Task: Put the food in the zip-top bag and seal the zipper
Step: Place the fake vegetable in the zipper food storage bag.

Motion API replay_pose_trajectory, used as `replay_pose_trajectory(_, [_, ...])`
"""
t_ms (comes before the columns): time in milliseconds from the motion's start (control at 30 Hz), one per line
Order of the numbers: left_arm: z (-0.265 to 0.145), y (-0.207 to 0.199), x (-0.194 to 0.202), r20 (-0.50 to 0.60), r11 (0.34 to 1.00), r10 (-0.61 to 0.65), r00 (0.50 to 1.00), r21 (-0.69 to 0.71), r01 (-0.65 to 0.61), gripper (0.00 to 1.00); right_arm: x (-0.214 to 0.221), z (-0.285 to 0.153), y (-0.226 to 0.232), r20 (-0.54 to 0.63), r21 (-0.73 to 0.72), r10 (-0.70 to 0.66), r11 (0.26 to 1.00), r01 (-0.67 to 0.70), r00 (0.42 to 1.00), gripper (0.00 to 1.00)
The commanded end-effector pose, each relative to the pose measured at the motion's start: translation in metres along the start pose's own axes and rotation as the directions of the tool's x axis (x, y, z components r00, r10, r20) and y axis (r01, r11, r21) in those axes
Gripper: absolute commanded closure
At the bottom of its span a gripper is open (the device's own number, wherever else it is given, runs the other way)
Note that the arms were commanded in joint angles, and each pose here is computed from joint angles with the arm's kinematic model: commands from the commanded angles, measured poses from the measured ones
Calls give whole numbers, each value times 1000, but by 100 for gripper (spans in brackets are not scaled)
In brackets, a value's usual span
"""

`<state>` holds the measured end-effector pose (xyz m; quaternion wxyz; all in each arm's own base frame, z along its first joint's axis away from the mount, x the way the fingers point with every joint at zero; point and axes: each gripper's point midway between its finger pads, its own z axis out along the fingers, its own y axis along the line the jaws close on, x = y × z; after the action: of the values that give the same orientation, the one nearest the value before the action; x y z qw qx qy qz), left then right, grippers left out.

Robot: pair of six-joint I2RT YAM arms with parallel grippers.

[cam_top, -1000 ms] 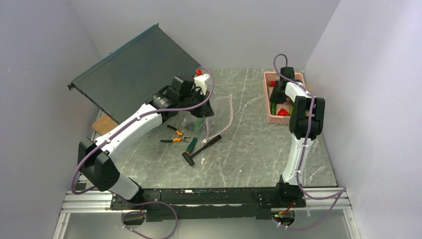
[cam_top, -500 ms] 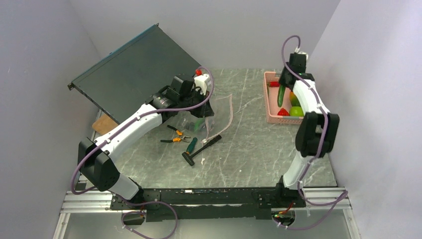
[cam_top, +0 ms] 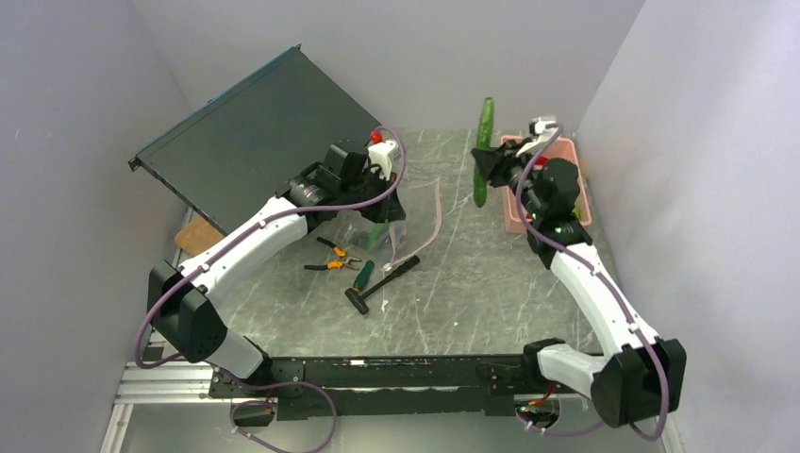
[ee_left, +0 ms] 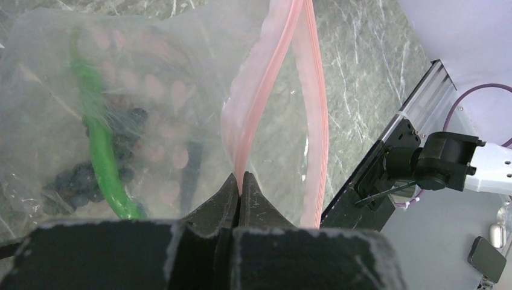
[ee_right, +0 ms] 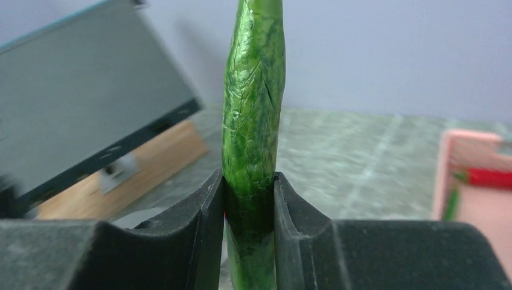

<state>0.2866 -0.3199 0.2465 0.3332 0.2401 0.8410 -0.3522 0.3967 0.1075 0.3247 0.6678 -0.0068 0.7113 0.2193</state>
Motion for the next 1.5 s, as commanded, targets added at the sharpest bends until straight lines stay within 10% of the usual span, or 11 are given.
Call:
replay_pose_trajectory(0, [-15,-16,-25,73,998,42,996,35,-45,100,-51,-37,92,265,-341,-68,926,159,962,100])
replay_pose_trajectory(533, [-28,-23,-32,115,996,67,991,52,-74,100,-22,-122,227,490,-711,-79,540,450,868,100])
replay_pose_trajectory(867, [-33,-26,-36,139,995,73,988,57,-81,100,3,-78,208,544,-620,29,687,379,838,98])
replay_pose_trajectory(1300, [-37,-25,-38,144,995,84,986,44,-91,100,44,-33,194,510,-563,-39,740,367,860,39])
replay_pose_trajectory(1467, [-36,-24,-38,142,995,79,987,41,-86,100,54,-34,192,464,-571,-74,737,362,883,31])
